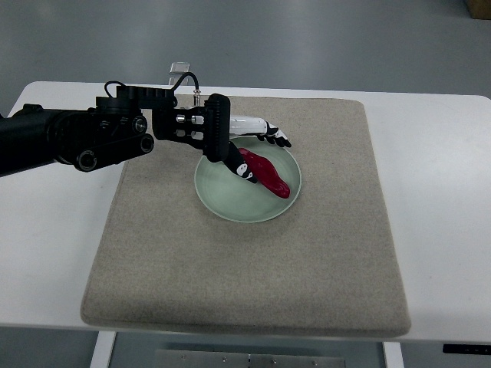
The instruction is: Place red pepper on plate with left hand
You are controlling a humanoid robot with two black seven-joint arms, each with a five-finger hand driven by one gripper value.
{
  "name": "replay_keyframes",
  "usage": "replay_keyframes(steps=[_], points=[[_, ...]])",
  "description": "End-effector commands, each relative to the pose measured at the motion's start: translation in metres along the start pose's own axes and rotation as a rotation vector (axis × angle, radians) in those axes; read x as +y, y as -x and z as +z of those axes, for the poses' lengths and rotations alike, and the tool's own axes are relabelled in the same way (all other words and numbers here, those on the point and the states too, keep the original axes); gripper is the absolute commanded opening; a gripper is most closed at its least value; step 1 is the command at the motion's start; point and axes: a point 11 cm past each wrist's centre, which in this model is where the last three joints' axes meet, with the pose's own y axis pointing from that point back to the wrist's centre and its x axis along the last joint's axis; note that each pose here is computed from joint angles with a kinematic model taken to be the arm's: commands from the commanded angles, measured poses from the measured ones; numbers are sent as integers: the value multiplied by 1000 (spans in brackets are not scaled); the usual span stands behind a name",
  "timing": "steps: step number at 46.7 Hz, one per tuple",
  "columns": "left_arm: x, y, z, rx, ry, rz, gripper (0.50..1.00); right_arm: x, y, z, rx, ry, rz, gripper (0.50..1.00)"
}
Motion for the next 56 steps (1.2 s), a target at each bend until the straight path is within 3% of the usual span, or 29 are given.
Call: replay_keyframes(steps=[1, 20, 23, 31, 44, 56], points=[[3, -8, -8, -4, -24, 29, 887, 0, 0, 0, 0, 0, 0, 932], [38, -56, -71, 42, -214, 208, 889, 0, 0, 0, 0, 0, 0, 932], [45, -63, -79, 61, -237, 242, 936, 0, 0, 0, 0, 0, 0, 932], [61, -75, -98, 114, -287, 317, 943, 0, 0, 0, 0, 0, 0, 932], [68, -81, -110, 260, -282, 487, 960, 0, 0, 0, 0, 0, 0, 932], [69, -89, -115, 632, -224, 775, 958, 0, 0, 0, 0, 0, 0, 932]])
